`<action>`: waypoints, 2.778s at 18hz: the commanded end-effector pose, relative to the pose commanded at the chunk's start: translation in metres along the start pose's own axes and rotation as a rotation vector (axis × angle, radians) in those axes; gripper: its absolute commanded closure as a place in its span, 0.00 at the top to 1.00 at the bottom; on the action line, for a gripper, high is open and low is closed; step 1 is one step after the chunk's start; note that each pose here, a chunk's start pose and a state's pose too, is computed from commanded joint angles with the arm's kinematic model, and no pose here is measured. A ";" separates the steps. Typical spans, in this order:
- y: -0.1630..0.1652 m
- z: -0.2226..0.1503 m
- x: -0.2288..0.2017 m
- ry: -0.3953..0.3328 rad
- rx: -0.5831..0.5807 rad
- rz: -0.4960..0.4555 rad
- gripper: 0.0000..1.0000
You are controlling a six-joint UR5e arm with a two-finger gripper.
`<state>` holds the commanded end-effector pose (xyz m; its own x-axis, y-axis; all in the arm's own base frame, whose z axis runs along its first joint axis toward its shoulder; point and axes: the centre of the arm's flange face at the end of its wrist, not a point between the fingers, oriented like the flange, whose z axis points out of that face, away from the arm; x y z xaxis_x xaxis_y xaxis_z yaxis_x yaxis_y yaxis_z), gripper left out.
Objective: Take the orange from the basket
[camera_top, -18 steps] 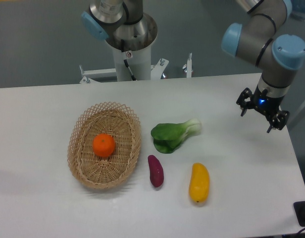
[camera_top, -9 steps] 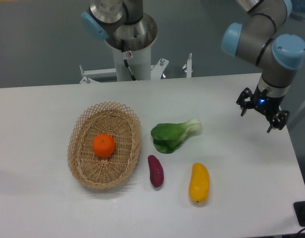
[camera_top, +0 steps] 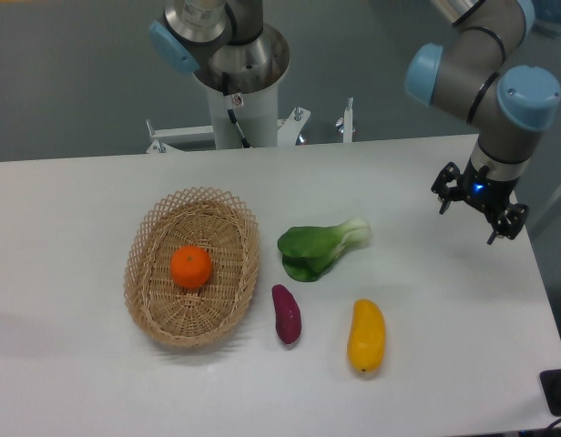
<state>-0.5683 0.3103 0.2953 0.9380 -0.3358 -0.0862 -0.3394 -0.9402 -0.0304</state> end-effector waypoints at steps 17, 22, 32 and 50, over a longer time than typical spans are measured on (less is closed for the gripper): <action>-0.154 0.003 0.068 0.043 0.037 -0.194 1.00; -0.183 -0.007 0.095 0.052 0.071 -0.148 1.00; -0.268 -0.019 0.178 0.085 0.100 -0.056 1.00; -0.335 0.028 0.265 0.179 0.041 -0.011 1.00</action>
<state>-0.2076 0.5380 0.2546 0.9380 -0.3339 0.0928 -0.3282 -0.9419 -0.0715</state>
